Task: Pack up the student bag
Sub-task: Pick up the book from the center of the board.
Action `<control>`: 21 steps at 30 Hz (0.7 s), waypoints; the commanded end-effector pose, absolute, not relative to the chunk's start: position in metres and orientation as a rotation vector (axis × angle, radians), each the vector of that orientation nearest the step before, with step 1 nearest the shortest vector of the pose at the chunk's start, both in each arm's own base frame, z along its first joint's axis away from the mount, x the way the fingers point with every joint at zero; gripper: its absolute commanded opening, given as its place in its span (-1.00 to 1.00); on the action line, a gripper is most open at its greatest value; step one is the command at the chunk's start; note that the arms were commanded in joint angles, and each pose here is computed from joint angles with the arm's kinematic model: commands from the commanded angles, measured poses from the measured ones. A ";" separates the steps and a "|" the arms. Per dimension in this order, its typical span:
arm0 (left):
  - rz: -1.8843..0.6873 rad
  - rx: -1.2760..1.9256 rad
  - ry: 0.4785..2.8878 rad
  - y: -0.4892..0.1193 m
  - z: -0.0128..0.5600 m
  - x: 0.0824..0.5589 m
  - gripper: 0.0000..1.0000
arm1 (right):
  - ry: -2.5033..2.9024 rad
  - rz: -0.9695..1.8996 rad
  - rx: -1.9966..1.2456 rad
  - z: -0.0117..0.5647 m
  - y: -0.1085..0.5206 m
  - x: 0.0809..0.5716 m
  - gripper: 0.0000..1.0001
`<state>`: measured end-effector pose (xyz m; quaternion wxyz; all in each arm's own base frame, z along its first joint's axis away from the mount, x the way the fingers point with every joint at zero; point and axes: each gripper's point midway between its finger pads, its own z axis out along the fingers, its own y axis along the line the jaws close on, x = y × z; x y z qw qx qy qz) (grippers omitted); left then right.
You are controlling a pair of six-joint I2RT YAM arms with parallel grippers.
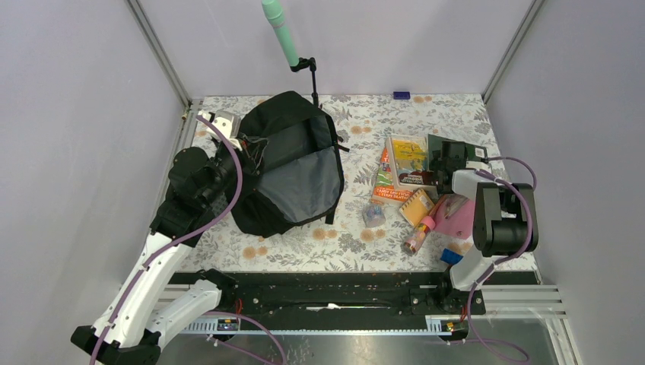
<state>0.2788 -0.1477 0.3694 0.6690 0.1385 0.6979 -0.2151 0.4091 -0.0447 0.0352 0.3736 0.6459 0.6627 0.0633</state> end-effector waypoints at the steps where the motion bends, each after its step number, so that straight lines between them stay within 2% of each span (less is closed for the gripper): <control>1: -0.493 0.298 1.518 -0.147 0.389 0.280 -1.00 | 1.570 0.140 1.695 0.040 -0.060 0.422 0.92; 5: -0.491 0.299 1.521 -0.147 0.387 0.281 -1.00 | 1.525 0.140 1.679 0.043 -0.066 0.430 0.70; 17: -0.485 0.299 1.516 -0.146 0.388 0.280 -1.00 | 1.373 0.162 1.487 0.076 -0.086 0.438 -0.24; 21: -0.484 0.301 1.514 -0.146 0.388 0.280 -1.00 | 1.364 0.126 1.399 0.093 -0.092 0.435 -0.44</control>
